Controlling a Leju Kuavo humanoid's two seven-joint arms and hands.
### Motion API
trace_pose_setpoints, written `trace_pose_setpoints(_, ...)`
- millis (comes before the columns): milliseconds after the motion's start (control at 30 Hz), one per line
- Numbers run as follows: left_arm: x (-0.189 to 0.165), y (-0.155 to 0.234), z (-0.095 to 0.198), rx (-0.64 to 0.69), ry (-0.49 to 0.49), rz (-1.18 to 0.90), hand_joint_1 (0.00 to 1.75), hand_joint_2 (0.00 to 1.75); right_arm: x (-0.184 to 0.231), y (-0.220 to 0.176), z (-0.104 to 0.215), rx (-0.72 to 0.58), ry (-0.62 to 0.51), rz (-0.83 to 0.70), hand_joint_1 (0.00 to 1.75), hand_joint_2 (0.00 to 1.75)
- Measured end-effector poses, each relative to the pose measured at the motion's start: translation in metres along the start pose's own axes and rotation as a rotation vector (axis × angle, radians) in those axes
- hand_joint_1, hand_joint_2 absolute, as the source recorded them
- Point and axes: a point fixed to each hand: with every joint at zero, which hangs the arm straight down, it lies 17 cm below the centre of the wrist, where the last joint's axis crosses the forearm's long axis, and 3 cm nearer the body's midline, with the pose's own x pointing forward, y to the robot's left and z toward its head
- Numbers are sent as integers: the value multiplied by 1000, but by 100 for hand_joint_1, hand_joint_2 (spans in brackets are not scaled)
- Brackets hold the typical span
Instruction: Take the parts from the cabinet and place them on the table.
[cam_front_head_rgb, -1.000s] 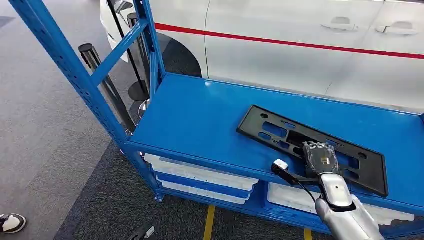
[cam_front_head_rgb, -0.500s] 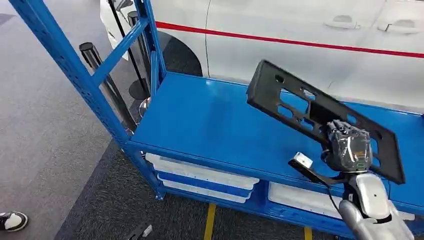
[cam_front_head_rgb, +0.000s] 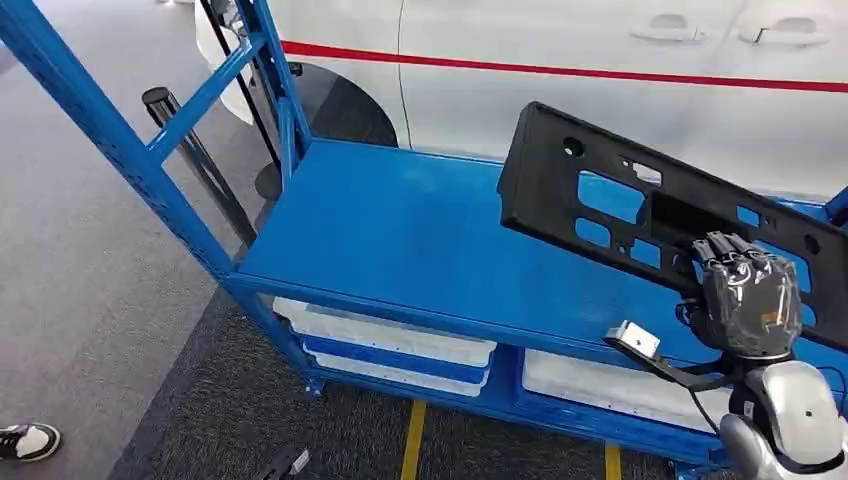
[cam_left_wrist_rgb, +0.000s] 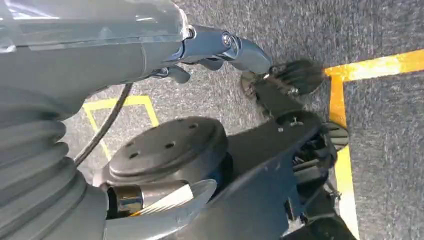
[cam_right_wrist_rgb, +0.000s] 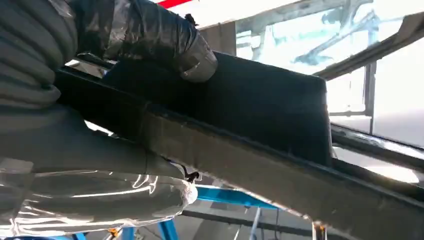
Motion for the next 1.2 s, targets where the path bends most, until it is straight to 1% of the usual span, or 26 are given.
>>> trace_pose_setpoints(133,0,-1,0,-6,0,0,0,175,-6,4,6,35,-15,17,175,175)
trace_pose_setpoints(333,8,2,0,-3,-12,-3,0,175,-15,1,8,42,-16,34,175,175)
trace_pose_setpoints(500,3,2,0,-4,3,-22,0,175,-23,5,16,76,-12,40,175,175)
trace_pose_setpoints(733,-9,10,-1,29,58,-96,0,175,-29,10,23,105,-7,43,175,175)
trace_pose_setpoints(933,-29,42,2,116,147,-149,0,175,-38,10,30,117,8,50,175,175)
trace_pose_setpoints(1200,-35,54,4,146,178,-163,0,175,-39,11,34,124,13,49,175,175)
